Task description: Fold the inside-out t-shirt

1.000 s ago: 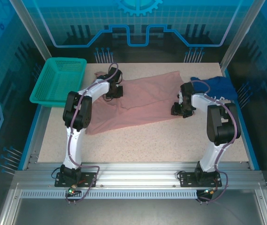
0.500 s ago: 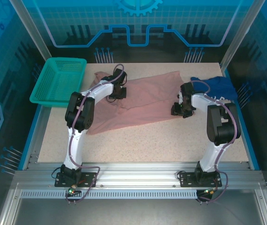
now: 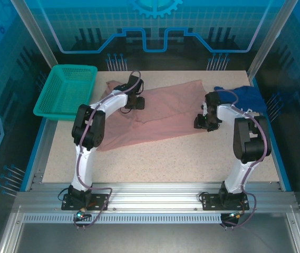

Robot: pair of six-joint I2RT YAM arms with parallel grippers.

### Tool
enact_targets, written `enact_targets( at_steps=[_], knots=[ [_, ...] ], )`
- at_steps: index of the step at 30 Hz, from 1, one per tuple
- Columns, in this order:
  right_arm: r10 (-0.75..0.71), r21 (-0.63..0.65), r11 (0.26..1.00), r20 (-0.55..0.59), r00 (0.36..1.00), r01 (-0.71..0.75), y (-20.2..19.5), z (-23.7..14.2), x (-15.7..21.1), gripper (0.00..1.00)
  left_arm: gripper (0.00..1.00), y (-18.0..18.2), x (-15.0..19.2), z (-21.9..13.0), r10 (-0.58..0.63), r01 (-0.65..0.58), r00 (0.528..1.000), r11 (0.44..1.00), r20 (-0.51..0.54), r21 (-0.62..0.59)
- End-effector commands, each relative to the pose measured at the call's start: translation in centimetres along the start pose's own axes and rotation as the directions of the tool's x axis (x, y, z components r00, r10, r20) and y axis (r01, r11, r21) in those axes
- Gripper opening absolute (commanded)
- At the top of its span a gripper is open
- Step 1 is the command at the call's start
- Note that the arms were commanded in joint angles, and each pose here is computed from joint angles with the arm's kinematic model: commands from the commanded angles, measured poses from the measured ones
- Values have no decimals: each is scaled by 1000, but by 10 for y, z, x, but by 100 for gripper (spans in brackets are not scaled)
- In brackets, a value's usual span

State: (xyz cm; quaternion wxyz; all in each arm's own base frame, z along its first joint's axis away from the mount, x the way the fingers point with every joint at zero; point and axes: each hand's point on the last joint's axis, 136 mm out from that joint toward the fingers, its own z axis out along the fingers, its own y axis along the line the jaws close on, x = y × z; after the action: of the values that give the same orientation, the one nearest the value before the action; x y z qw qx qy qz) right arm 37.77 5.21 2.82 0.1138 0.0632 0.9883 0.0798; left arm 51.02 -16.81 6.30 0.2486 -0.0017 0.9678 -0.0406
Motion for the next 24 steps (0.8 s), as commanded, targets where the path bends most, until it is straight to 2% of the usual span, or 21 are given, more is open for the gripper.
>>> enact_targets(
  at_steps=[1,5,10,11,12,18,20,24],
  knots=[
    [-3,10,1000,55,998,3,-5,-19,-16,46,57,6,-17,-55,-41,43,992,999,116,-7],
    [7,3,1000,103,995,-8,-11,-25,-23,50,65,24,9,-85,-111,112,981,994,156,4],
    [-6,65,998,90,996,0,-24,-21,-30,61,72,47,66,-99,-218,213,969,976,115,54],
    [-13,82,997,68,998,7,-28,-17,-29,70,73,53,78,-99,-249,243,963,968,107,69],
    [-17,90,996,46,999,13,-30,-13,-28,74,73,58,89,-99,-271,264,958,961,96,83],
    [-39,130,990,-104,994,52,-40,9,-7,75,74,84,141,-84,-355,354,934,934,23,43],
    [-35,150,987,-147,989,57,-45,13,3,72,76,88,154,-74,-399,399,917,915,-20,64],
    [-29,203,977,-185,982,67,-55,7,24,73,77,87,171,-60,-451,460,887,881,-103,111]
  ],
)
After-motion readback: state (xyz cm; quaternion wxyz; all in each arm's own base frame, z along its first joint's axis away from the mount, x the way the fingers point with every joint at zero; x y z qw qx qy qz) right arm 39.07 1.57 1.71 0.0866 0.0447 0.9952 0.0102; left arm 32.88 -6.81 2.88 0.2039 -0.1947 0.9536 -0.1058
